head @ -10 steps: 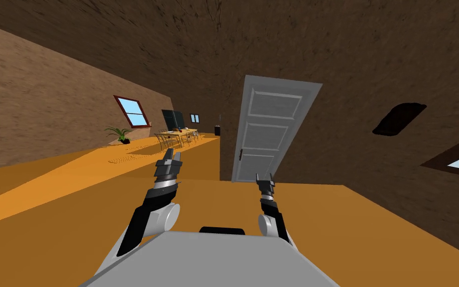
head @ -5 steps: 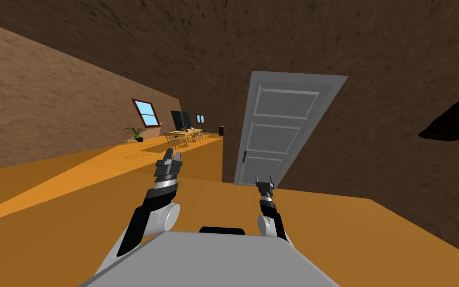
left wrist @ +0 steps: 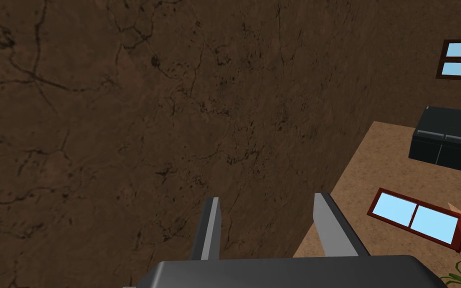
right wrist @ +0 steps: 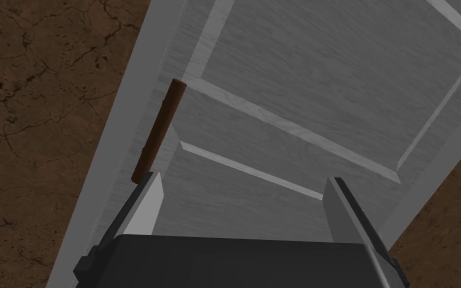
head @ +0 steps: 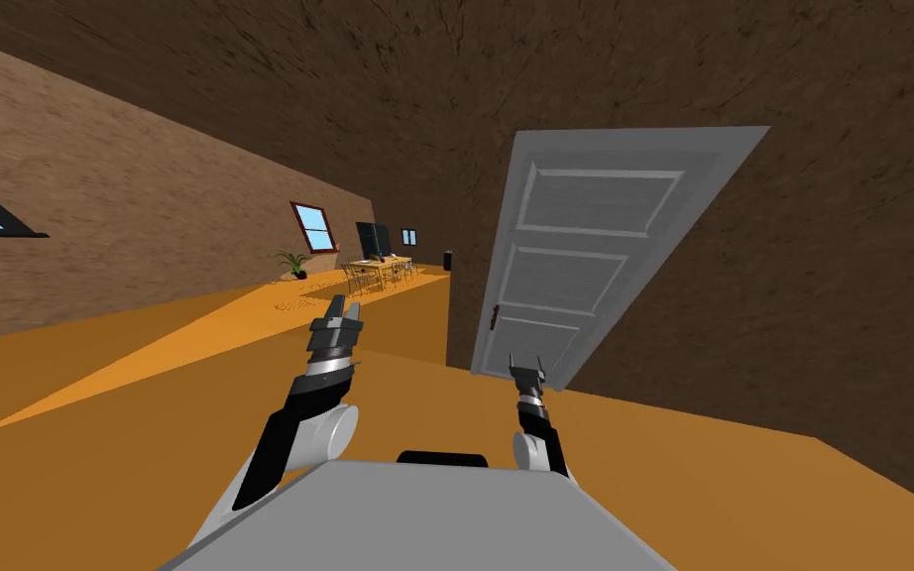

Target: Pull the door open

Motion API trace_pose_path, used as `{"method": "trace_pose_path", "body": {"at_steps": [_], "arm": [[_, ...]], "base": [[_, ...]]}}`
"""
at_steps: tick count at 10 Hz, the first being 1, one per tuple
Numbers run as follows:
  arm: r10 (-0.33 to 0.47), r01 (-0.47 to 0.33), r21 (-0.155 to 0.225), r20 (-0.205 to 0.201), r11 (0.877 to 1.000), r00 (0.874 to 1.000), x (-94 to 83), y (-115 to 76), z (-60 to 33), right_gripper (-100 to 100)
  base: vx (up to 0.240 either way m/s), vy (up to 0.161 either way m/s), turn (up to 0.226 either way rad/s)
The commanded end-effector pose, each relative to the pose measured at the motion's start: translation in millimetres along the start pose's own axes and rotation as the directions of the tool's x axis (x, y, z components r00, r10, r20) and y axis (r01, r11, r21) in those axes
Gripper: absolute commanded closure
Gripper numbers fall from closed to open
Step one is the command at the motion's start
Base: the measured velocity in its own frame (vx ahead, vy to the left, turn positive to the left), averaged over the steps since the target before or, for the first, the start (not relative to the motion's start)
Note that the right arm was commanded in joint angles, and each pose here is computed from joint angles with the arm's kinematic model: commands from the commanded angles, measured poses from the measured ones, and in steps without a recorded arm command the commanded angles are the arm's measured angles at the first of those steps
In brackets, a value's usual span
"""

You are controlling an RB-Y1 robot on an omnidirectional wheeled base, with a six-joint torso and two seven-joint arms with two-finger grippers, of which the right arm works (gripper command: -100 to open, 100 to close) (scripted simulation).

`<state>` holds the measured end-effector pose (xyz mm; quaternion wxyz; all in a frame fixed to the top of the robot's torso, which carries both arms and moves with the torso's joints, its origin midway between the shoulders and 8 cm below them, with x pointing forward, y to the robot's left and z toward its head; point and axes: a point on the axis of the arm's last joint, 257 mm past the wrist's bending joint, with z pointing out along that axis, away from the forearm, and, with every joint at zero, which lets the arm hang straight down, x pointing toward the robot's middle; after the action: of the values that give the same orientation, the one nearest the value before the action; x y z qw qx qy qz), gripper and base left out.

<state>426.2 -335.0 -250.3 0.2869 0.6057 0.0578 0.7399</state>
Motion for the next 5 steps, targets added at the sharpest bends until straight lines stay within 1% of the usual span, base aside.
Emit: {"method": "trace_pose_path", "body": {"at_steps": [1,3,5], "arm": [[0.038,-0.038,-0.002,0.021,0.999,0.999,-11.1,-3.1,-1.8,-100],[0.079,-0.079,-0.005,0.047,0.997,0.996,-24.0,-5.0,-4.9,-100],[0.119,-0.118,-0.011,0.072,0.993,0.990,-36.6,-6.6,-8.3,-100]], "base": [[0.090,-0.040,0.161],[0.088,-0.054,0.122],[0.090,-0.039,0.155]]}}
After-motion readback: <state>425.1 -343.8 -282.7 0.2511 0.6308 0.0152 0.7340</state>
